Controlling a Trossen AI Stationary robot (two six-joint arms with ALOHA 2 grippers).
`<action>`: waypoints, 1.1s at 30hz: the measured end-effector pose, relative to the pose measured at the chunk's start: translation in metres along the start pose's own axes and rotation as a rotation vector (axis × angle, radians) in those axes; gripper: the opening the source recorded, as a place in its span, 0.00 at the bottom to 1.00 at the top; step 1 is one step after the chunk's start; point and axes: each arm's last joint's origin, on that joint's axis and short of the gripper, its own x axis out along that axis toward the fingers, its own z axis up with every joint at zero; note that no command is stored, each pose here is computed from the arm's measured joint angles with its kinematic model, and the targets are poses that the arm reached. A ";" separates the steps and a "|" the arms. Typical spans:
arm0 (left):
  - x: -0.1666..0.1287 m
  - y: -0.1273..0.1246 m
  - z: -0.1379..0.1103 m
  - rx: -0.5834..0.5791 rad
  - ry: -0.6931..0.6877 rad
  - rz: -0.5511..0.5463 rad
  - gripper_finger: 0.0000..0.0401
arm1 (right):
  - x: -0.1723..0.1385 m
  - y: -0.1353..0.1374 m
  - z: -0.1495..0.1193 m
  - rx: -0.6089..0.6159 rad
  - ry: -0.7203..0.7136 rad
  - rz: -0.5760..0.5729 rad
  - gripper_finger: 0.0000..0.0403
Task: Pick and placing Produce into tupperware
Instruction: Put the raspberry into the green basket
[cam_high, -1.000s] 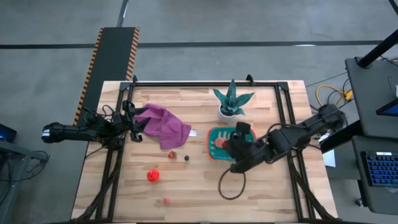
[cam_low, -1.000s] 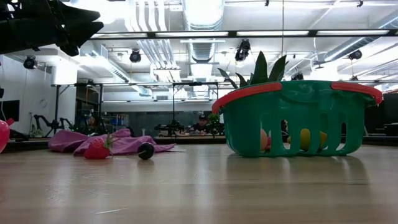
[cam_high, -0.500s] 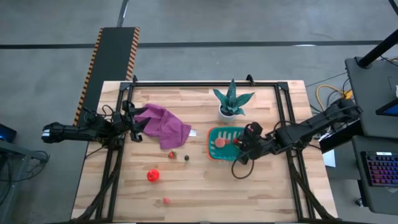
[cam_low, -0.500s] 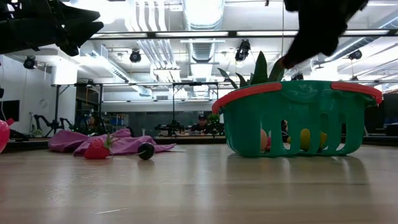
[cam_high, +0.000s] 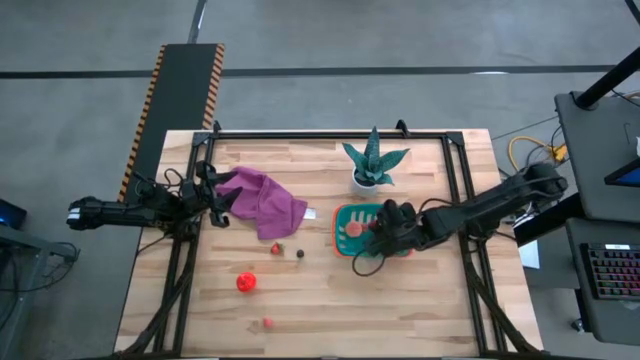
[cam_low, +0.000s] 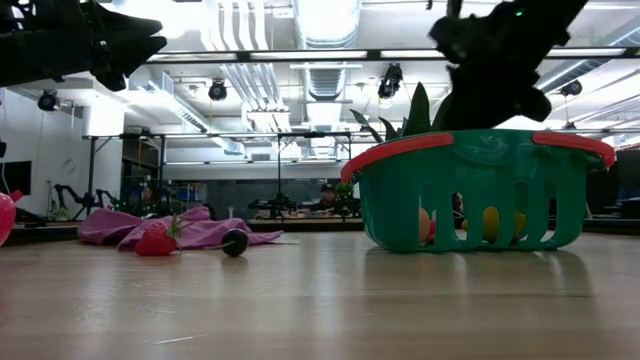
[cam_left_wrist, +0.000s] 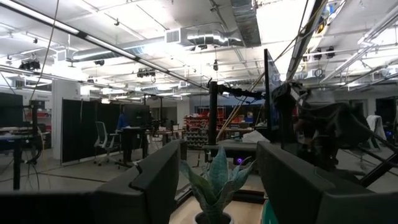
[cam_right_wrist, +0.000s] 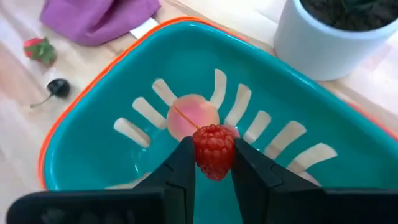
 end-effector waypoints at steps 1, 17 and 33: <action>0.000 0.000 0.000 0.000 -0.001 0.000 0.50 | 0.003 0.002 0.001 0.012 0.004 -0.011 0.17; 0.000 0.000 0.000 -0.001 0.000 0.000 0.50 | 0.042 0.036 0.016 0.022 0.140 -0.368 0.17; 0.000 0.000 0.000 -0.003 0.001 -0.001 0.50 | 0.055 0.047 0.019 -0.036 0.139 -0.352 0.23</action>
